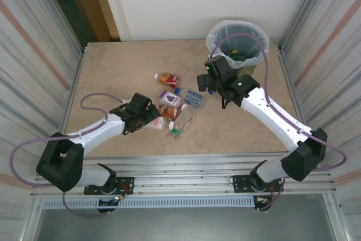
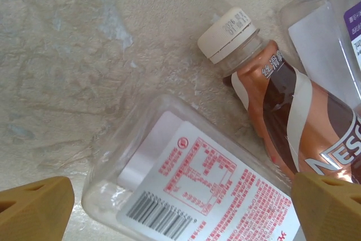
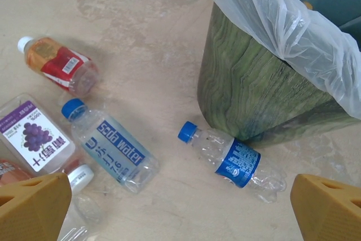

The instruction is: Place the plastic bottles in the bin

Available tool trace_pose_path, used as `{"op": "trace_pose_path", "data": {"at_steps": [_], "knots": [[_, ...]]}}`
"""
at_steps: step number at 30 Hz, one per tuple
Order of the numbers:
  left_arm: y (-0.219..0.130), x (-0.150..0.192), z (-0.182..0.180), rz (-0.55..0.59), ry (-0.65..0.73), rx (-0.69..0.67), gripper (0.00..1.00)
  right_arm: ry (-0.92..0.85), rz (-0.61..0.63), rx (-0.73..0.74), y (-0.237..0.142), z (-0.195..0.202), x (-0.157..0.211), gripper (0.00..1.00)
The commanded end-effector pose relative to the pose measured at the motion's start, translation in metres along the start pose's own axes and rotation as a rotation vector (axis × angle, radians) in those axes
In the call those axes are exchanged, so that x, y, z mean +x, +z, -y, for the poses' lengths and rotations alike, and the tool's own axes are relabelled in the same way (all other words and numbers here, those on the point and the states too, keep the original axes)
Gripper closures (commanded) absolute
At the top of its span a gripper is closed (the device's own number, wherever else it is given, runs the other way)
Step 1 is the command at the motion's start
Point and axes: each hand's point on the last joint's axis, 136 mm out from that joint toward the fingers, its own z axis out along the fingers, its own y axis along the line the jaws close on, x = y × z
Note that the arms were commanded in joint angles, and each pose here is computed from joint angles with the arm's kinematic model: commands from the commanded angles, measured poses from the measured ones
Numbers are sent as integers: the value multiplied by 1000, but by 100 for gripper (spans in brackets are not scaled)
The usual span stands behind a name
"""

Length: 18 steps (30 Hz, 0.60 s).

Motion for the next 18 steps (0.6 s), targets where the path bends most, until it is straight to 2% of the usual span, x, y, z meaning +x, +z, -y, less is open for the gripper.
{"op": "trace_pose_path", "data": {"at_steps": [1,8,18], "knots": [[-4,0,-9,9,-24,-44,1,25,-2,-13,-1,-4,3,2],[-11,8,-7,-6,-77,-18,1,23,-19,-23,4,-6,9,2],[9,25,14,-64,-102,17,1,-13,-66,-24,10,-9,20,2]]}}
